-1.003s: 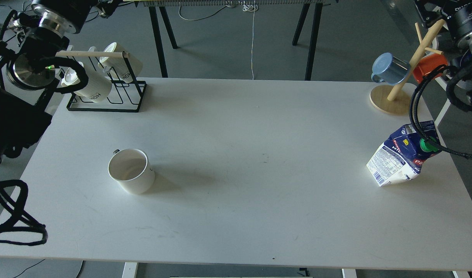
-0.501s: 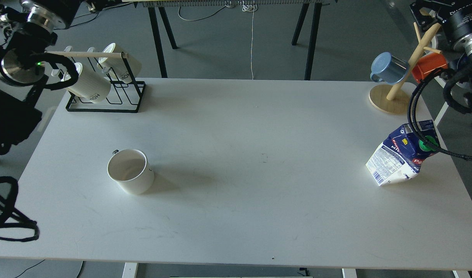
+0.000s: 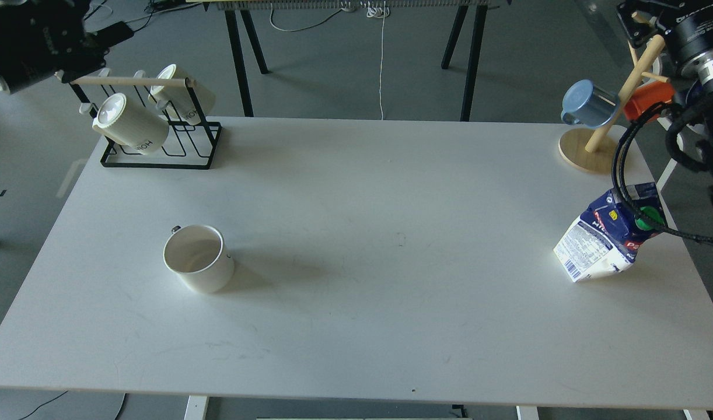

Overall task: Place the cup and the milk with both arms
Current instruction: 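Lower the left gripper from the rack area toward the white cup, then grasp the white cup rim with the left gripper, then slide the white cup toward the table center and release it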

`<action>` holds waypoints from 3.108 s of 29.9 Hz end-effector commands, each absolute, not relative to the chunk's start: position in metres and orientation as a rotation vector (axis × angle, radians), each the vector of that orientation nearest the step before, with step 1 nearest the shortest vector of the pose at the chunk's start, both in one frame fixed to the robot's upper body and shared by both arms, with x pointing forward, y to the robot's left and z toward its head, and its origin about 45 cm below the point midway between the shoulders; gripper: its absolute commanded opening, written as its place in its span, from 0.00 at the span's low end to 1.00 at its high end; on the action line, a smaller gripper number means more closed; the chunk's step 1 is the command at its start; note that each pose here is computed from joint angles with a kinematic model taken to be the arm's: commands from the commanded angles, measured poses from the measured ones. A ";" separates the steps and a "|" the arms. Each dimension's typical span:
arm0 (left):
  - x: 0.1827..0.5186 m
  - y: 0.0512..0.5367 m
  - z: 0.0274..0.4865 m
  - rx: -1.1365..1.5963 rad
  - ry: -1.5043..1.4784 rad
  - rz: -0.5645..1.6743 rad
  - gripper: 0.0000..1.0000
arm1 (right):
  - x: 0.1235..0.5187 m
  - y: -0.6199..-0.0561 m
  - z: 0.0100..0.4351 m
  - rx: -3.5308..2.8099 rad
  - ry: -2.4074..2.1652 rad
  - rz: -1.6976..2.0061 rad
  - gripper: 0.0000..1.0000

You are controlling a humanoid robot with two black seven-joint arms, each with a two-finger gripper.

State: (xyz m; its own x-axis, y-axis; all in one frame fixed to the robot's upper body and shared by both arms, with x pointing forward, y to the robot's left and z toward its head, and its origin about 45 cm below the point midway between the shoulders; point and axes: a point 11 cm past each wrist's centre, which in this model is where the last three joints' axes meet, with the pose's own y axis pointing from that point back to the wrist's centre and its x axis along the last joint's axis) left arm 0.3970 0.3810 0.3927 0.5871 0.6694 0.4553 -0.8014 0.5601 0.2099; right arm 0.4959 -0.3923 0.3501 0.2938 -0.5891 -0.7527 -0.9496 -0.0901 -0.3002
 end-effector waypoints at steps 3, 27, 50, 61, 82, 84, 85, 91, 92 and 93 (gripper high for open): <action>0.358 0.368 0.393 0.714 -0.577 0.697 0.86 | 0.496 -0.389 0.347 -1.779 1.387 0.591 0.99; 0.331 0.348 0.208 1.288 -0.795 0.066 0.79 | 0.497 -0.390 0.356 -1.770 1.369 0.577 0.99; 0.324 0.353 0.179 1.266 -0.724 0.057 0.01 | 0.495 -0.394 0.361 -1.767 1.360 0.564 0.99; 0.351 0.309 0.222 1.185 -0.873 0.058 0.00 | 0.495 -0.394 0.362 -1.767 1.361 0.563 0.99; 0.342 0.146 0.201 0.962 -1.017 -0.070 0.00 | 0.514 -0.370 0.403 -1.781 1.286 0.515 0.99; 0.344 0.142 0.199 0.972 -1.041 -0.079 0.01 | 0.514 -0.369 0.403 -1.785 1.286 0.514 0.99; 0.346 0.139 0.199 0.971 -1.046 -0.077 0.01 | 0.514 -0.369 0.403 -1.787 1.285 0.515 0.99; 0.358 0.115 0.187 0.969 -1.030 -0.073 0.01 | 0.514 -0.368 0.404 -1.794 1.283 0.515 0.99; 0.358 0.114 0.186 0.969 -1.029 -0.073 0.02 | 0.514 -0.367 0.405 -1.795 1.280 0.514 0.99; 0.358 0.114 0.185 0.971 -1.026 -0.072 0.02 | 0.514 -0.367 0.405 -1.796 1.280 0.514 0.99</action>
State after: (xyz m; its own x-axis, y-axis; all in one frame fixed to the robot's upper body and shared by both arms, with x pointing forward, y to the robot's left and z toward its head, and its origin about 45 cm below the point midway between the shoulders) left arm 0.3573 0.1181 0.1890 0.5489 -0.4704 0.6910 -0.3733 0.6017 0.7061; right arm 0.5137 -0.3675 0.4030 0.3883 -0.5602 -0.7317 -0.9108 -0.1125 -0.3973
